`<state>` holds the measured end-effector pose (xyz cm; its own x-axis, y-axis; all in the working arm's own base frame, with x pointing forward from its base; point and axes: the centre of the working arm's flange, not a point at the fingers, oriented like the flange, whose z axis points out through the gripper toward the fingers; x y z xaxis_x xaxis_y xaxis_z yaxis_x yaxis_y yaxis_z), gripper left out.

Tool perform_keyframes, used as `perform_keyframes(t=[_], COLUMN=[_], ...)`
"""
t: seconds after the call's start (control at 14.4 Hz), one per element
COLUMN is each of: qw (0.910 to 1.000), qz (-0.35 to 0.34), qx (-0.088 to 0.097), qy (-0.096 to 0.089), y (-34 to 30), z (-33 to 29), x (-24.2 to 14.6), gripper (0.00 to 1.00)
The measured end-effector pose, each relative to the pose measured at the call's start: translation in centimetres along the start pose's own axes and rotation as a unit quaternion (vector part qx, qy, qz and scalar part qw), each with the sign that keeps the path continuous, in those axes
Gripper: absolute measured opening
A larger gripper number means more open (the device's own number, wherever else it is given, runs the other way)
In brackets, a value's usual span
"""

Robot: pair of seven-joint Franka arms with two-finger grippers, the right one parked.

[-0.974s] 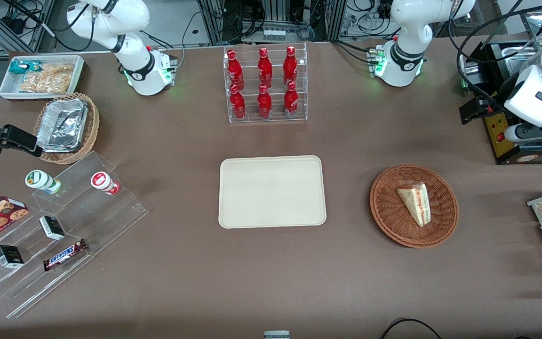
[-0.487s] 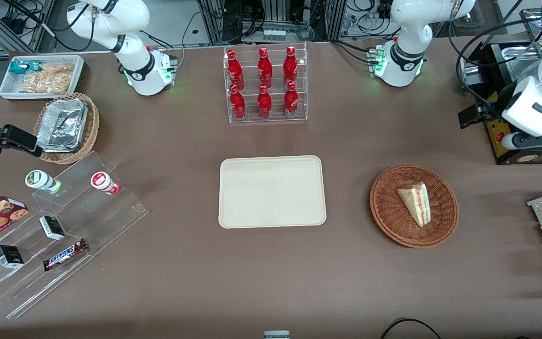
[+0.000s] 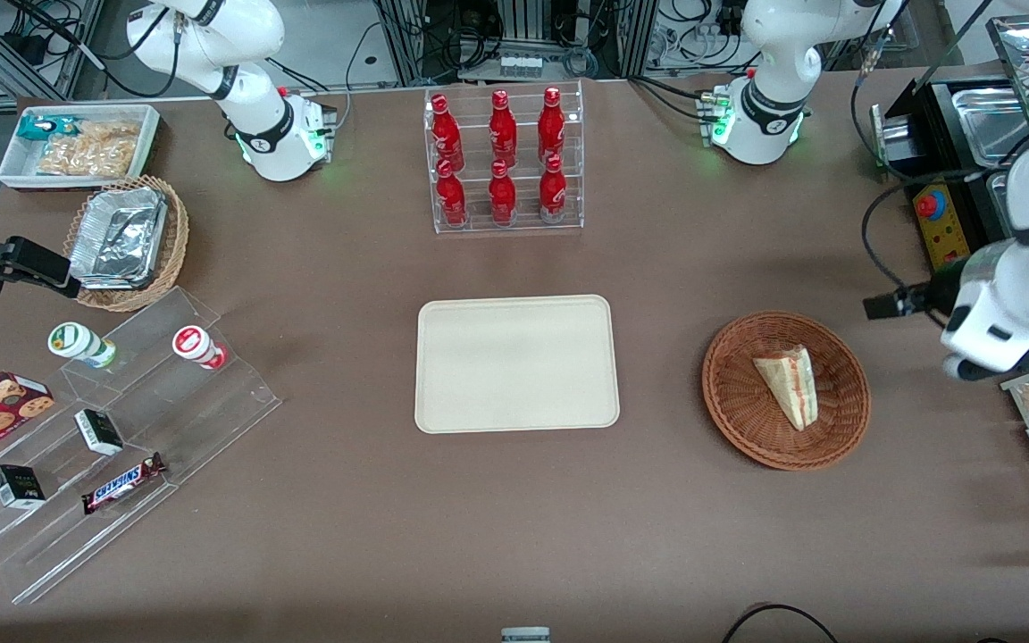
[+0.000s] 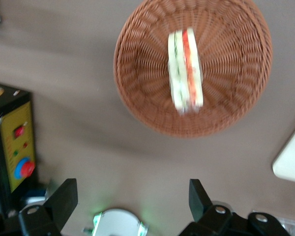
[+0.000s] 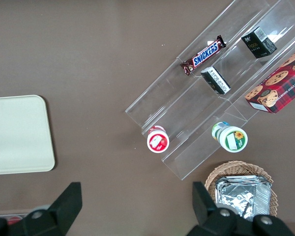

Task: Place sandwich from basket to tray
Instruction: 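Lower the open left gripper over the wrapped sandwich in the basket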

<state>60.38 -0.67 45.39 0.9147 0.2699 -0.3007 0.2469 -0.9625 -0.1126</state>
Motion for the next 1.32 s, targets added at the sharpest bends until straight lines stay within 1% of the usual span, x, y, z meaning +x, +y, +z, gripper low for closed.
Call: perform_keyframes(t=[0.14,0.42,0.56,0.63,0.9,1.11,1.32], qw=[0.9993,0.9953,0.9907,0.9882,0.9829,0.9827,0.9824], qz=[-0.032,-0.085,-0.120,-0.137,-0.167,-0.170,-0.169], qx=[-0.006,-0.017,-0.027,-0.031,-0.037,-0.038,-0.043], qy=[0.017,0.043,0.058,0.062,0.068,0.065,0.067], y=[1.0,2.7,3.3,3.7,6.4,6.7,7.0], z=[4.1,10.1,12.9,14.1,16.2,17.1,18.3], x=[1.4,1.8,1.6,1.5,0.9,1.1,1.8], gripper=[1.00,1.00,1.00,1.00,1.00,1.00,1.00])
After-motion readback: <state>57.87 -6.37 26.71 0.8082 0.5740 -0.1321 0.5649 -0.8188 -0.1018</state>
